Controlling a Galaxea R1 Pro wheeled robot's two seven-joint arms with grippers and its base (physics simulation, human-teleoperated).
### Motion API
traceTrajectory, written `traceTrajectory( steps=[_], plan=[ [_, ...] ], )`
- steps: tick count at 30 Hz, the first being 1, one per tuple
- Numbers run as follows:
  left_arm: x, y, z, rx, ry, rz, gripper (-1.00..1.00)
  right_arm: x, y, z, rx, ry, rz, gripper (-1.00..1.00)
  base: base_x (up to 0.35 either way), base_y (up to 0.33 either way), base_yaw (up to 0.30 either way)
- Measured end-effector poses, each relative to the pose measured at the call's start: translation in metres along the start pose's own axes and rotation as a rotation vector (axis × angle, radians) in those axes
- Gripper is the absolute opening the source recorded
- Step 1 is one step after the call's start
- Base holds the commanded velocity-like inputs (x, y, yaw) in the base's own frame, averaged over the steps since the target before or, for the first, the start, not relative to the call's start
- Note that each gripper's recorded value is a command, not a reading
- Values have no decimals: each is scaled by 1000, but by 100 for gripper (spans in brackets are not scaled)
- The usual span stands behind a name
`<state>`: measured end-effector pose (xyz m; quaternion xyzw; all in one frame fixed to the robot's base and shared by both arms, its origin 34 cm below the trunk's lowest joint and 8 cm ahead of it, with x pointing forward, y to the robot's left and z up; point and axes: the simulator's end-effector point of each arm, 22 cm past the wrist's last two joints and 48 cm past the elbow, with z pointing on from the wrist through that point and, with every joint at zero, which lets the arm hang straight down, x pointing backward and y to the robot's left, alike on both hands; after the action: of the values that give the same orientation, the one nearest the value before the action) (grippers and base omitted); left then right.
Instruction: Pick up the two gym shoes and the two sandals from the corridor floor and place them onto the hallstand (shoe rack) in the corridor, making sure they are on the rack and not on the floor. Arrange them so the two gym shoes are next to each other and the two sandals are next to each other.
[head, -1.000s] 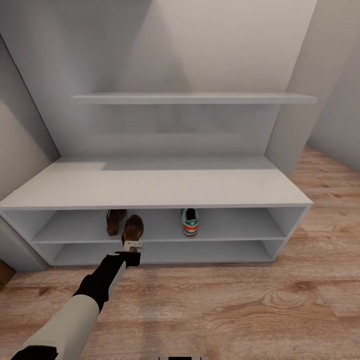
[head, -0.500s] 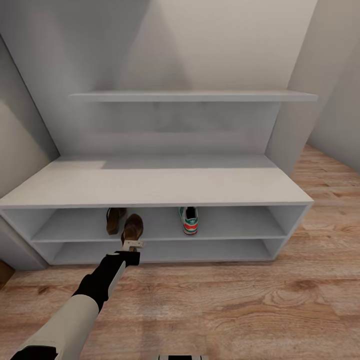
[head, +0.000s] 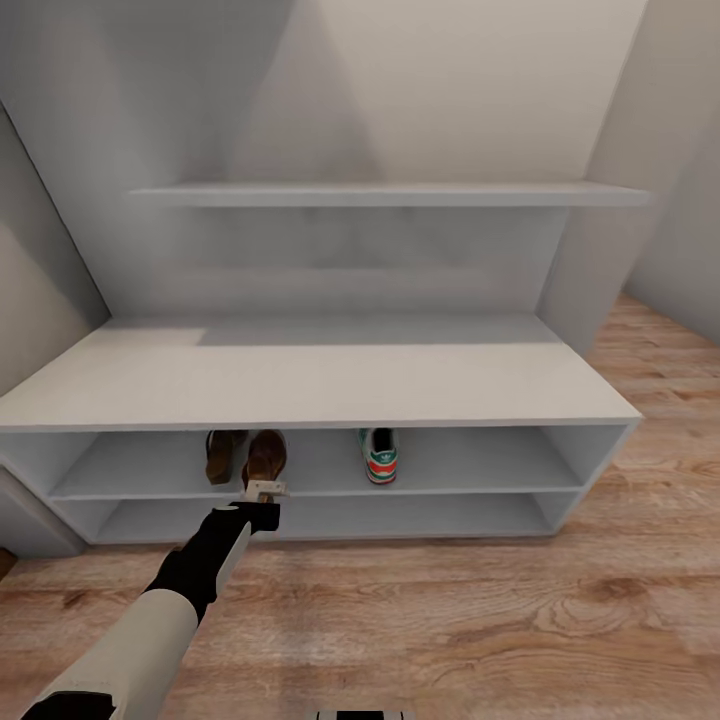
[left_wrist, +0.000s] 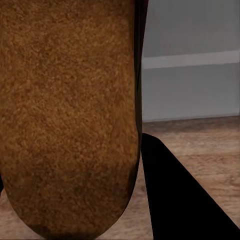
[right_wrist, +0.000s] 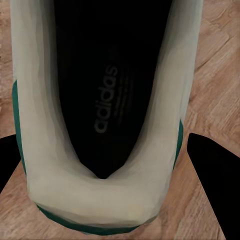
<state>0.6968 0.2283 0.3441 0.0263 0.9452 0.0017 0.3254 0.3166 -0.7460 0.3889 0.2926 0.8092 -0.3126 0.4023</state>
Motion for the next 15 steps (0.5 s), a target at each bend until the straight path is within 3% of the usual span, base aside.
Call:
traceTrajectory(
  steps=[15],
  plan=[
    [0,4,0,-19,0,-2,-100,0,0,0,0,0,0,-100,142,32,0]
  ],
)
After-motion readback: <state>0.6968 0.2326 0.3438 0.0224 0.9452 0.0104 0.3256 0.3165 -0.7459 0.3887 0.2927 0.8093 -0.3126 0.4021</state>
